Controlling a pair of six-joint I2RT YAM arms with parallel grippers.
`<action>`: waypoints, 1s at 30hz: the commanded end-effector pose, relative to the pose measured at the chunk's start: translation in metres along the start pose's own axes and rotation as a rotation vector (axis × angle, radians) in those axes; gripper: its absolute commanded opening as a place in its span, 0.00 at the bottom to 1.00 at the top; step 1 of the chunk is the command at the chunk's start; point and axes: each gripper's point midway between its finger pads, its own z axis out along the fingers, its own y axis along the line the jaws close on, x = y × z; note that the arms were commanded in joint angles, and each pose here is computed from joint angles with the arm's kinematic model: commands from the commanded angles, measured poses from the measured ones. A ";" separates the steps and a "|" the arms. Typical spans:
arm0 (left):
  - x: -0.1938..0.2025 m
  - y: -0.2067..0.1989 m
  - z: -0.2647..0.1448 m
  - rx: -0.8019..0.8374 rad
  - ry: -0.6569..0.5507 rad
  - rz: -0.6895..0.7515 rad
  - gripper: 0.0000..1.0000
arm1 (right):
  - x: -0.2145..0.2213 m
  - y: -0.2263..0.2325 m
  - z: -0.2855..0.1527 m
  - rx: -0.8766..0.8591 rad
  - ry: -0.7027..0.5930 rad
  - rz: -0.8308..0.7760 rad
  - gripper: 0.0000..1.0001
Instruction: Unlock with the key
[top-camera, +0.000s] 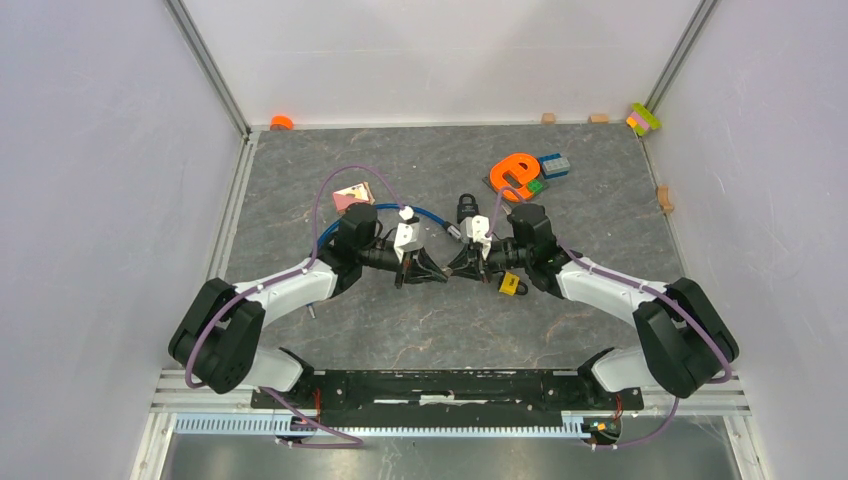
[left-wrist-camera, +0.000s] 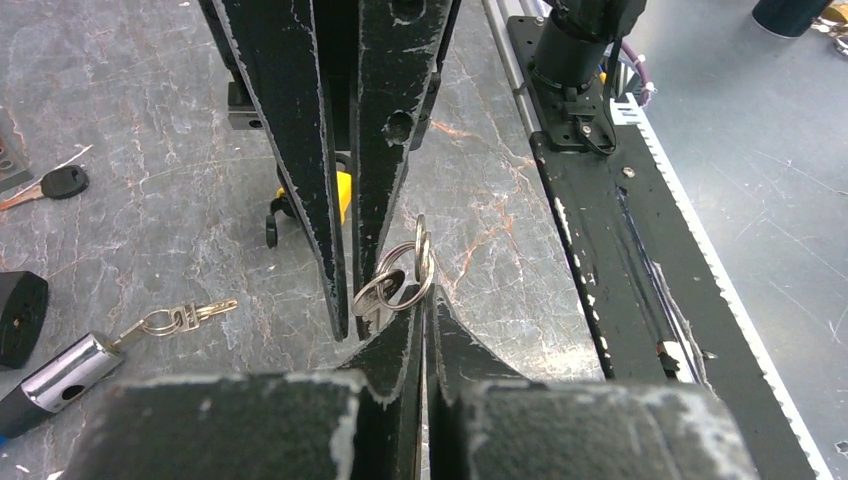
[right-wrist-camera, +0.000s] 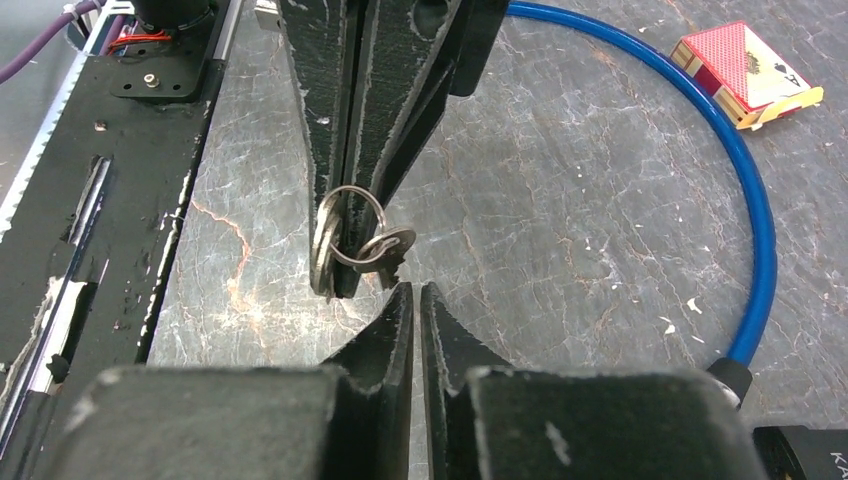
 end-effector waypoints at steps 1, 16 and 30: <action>-0.008 -0.007 0.001 0.041 -0.031 0.008 0.02 | -0.004 -0.004 0.000 0.022 -0.012 -0.018 0.08; -0.058 -0.005 0.001 0.035 -0.191 -0.147 0.02 | -0.017 0.004 -0.021 0.061 -0.090 -0.035 0.47; -0.082 -0.012 0.003 0.102 -0.332 -0.274 0.02 | -0.052 -0.018 -0.025 0.138 -0.200 0.023 0.46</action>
